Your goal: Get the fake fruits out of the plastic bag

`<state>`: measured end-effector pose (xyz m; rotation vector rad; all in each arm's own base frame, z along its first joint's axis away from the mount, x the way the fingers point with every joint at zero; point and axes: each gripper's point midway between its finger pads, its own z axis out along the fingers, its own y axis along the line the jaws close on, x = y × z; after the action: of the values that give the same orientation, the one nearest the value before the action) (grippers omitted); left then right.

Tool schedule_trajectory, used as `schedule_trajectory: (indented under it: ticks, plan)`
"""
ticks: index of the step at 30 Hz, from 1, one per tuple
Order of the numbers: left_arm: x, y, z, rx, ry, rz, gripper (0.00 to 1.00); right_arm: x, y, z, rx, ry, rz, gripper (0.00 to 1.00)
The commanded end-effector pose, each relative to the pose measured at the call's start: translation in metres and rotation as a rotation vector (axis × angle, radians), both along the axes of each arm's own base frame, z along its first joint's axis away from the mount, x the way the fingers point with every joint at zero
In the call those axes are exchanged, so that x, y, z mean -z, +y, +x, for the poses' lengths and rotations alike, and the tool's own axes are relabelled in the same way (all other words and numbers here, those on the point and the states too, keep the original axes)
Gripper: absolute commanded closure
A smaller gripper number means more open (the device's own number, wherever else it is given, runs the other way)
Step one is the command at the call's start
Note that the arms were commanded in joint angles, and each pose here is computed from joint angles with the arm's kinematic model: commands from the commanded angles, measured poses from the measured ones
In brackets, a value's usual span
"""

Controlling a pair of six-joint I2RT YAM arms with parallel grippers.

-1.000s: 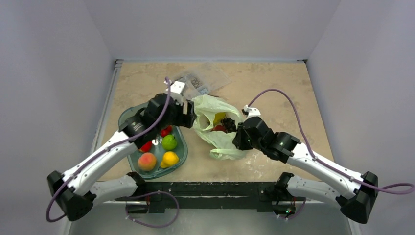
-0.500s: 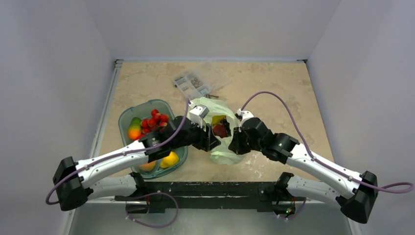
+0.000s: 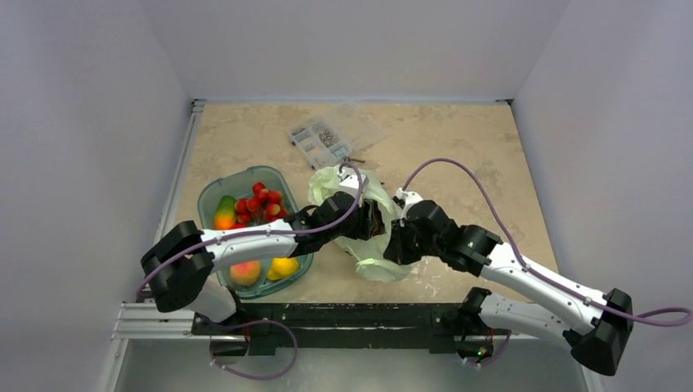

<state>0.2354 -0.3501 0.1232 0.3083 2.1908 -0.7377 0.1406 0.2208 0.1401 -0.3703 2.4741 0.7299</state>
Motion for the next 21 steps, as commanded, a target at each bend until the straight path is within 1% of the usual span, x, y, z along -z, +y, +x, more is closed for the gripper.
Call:
schedule_trajectory:
  ticks: [1, 4, 7, 9, 10, 12, 16, 21]
  plan:
    - [0.004, -0.008, 0.006, -0.005, -0.006, 0.003, 0.53, -0.002, -0.007, 0.003, 0.046, -0.018, -0.020, 1.00]
    - [0.028, -0.008, -0.017, 0.039, 0.078, -0.032, 0.54, 0.016, -0.029, 0.014, 0.200, -0.002, -0.125, 1.00]
    - [0.052, -0.003, -0.037, 0.061, 0.132, -0.061, 0.51, 0.041, -0.058, 0.016, 0.349, 0.055, -0.297, 1.00]
    - [0.059, -0.004, -0.044, 0.073, 0.155, -0.080, 0.49, 0.048, -0.061, 0.017, 0.374, 0.068, -0.327, 1.00]
    - [0.062, -0.004, -0.046, 0.080, 0.162, -0.084, 0.49, 0.046, -0.059, 0.019, 0.379, 0.062, -0.314, 0.96]
    - [0.068, -0.004, -0.051, 0.090, 0.174, -0.081, 0.48, 0.040, -0.053, 0.020, 0.370, 0.053, -0.266, 0.84]
    - [0.074, 0.000, -0.052, 0.091, 0.170, -0.063, 0.47, 0.019, -0.039, 0.024, 0.320, 0.016, -0.188, 0.55]
    - [0.068, -0.004, -0.054, 0.118, 0.159, -0.089, 0.45, -0.009, -0.019, 0.032, 0.278, -0.040, -0.068, 0.25]
